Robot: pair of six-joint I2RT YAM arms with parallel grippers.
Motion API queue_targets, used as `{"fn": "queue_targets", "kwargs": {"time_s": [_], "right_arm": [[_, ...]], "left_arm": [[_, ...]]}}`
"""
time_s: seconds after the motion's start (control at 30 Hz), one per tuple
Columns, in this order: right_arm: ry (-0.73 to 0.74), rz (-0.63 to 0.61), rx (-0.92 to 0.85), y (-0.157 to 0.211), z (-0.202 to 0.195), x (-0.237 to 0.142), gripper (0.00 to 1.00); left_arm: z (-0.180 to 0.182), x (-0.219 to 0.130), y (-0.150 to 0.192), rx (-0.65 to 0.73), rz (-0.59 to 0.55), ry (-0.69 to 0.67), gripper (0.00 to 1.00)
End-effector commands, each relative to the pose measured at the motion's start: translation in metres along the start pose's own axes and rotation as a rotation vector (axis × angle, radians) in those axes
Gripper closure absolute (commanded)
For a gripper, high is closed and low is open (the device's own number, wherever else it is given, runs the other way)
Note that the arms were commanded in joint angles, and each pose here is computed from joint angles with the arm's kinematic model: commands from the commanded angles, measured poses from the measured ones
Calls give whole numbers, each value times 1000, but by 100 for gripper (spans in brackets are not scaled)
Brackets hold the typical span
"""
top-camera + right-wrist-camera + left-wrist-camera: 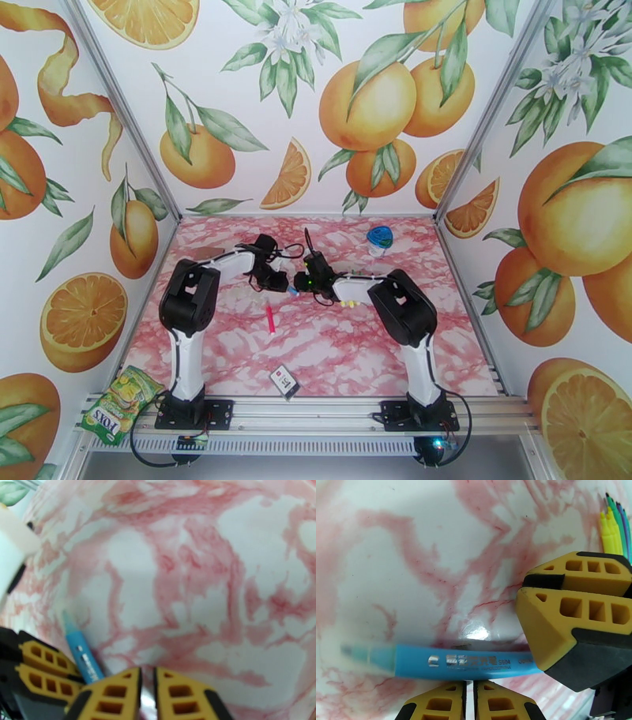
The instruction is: Open the pen caps
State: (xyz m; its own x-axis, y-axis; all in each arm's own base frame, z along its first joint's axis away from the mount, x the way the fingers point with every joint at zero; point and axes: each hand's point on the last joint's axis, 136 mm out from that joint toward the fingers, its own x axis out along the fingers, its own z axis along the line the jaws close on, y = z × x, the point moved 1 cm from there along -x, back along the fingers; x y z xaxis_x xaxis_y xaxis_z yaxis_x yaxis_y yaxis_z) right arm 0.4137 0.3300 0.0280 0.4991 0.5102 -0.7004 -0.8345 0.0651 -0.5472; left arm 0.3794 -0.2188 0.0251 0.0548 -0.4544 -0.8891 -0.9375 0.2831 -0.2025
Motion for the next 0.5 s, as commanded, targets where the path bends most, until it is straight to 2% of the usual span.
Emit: {"fn": "queue_targets", "kwargs": {"time_s": [0.0, 0.23, 0.47], "right_arm": [[16, 22, -53, 3, -4, -8, 80], [-51, 19, -201, -3, 13, -23, 67], [-103, 15, -290, -16, 31, -28, 62]], "left_arm": [[-1, -12, -6, -35, -51, -7, 85], [10, -44, -24, -91, -150, -10, 73], [11, -85, -39, -110, -255, 23, 69]]}}
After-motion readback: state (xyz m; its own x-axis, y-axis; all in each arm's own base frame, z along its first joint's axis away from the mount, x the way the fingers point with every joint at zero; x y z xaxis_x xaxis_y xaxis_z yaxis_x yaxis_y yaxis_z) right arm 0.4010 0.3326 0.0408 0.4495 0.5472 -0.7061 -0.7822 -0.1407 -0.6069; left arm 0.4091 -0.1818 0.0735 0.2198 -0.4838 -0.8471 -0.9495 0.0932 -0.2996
